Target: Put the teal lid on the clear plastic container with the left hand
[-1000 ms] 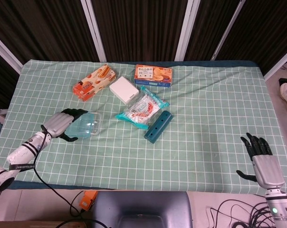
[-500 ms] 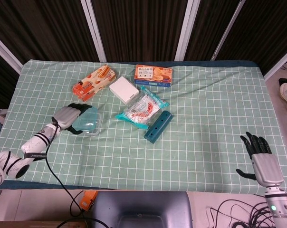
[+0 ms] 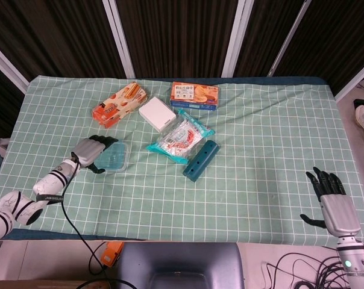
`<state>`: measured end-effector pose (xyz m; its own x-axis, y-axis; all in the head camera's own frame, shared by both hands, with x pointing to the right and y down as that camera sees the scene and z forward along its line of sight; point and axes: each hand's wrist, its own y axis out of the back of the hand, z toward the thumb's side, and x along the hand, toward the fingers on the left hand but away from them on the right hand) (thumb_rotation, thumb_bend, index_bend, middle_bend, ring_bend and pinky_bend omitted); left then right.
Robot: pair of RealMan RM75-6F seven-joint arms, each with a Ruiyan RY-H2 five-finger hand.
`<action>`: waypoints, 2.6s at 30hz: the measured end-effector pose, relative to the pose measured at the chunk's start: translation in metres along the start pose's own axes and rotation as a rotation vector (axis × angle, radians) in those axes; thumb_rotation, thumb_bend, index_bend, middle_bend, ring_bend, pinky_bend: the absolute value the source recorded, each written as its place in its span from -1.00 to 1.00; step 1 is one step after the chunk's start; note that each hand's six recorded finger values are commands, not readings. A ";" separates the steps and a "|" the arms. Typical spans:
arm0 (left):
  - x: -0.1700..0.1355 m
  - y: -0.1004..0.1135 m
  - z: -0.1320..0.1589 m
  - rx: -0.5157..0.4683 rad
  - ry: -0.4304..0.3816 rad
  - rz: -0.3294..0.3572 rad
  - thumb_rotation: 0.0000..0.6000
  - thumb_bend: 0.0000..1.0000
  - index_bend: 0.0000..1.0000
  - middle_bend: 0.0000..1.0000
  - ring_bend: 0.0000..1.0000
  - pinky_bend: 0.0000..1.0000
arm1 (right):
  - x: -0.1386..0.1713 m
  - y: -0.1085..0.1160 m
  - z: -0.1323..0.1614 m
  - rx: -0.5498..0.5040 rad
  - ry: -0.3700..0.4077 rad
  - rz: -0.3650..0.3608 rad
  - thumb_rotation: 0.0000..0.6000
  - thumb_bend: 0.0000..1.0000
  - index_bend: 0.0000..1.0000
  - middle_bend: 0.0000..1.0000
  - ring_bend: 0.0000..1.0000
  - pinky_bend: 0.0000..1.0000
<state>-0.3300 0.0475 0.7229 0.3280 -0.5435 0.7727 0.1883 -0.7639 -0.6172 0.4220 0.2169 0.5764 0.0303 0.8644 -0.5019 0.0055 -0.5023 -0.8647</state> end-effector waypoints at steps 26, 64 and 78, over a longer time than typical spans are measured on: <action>0.009 -0.002 0.009 -0.006 -0.011 0.003 1.00 -0.48 -1.00 0.09 0.16 0.15 | 0.001 0.002 -0.001 -0.005 -0.002 -0.005 1.00 -0.68 -1.00 -1.00 -1.00 -1.00; 0.013 -0.007 0.011 0.011 -0.003 -0.017 1.00 -0.48 -1.00 0.12 0.17 0.16 | 0.002 0.005 -0.003 -0.011 -0.004 -0.012 1.00 -0.68 -1.00 -1.00 -1.00 -1.00; 0.007 -0.018 0.008 -0.005 0.001 -0.027 1.00 -0.49 -1.00 0.08 0.00 -0.21 | 0.002 0.006 -0.003 -0.012 -0.005 -0.013 1.00 -0.68 -1.00 -1.00 -1.00 -1.00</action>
<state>-0.3236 0.0605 0.7384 0.3216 -0.5227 0.7895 0.1925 -0.7803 -0.5951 0.4252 0.2158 0.5704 0.0250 0.8707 -0.4912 0.0179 -0.4916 -0.8706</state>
